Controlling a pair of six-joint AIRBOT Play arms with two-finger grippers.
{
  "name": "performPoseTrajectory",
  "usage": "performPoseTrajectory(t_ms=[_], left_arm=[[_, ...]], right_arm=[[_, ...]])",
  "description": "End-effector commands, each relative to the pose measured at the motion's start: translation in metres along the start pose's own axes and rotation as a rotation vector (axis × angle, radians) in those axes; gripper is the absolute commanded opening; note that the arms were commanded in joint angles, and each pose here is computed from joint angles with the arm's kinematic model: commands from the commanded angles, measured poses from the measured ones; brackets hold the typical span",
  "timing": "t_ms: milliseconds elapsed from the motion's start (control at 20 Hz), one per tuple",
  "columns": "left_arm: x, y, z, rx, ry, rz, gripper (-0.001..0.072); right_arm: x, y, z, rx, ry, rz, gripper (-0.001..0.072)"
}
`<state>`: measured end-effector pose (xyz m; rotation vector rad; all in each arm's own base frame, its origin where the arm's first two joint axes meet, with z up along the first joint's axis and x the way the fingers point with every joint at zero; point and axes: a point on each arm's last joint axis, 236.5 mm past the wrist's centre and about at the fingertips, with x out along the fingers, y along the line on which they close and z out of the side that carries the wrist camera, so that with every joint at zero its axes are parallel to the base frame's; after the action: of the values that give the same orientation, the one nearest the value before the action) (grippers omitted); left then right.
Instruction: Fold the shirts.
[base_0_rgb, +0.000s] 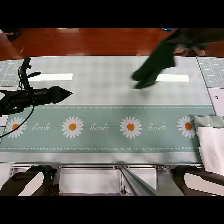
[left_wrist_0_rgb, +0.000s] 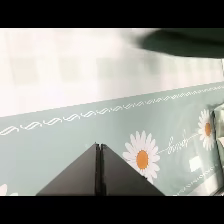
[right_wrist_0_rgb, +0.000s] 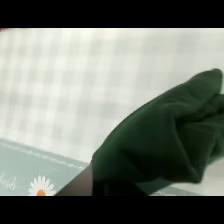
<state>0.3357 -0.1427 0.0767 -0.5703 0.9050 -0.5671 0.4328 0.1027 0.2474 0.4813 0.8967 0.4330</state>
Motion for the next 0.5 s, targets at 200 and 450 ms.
performPoseTrajectory(t_ms=[200,450], left_arm=[[0.0,0.002,0.007,-0.001,-0.028,0.01,0.0019],[-0.001,0.009,0.021,-0.001,-0.088,0.04,0.0019]], right_arm=[[-0.166,-0.084,-0.024,0.191,-0.151,-0.282,0.0017],[-0.226,-0.132,-0.079,0.359,-0.145,-0.428,0.0016]])
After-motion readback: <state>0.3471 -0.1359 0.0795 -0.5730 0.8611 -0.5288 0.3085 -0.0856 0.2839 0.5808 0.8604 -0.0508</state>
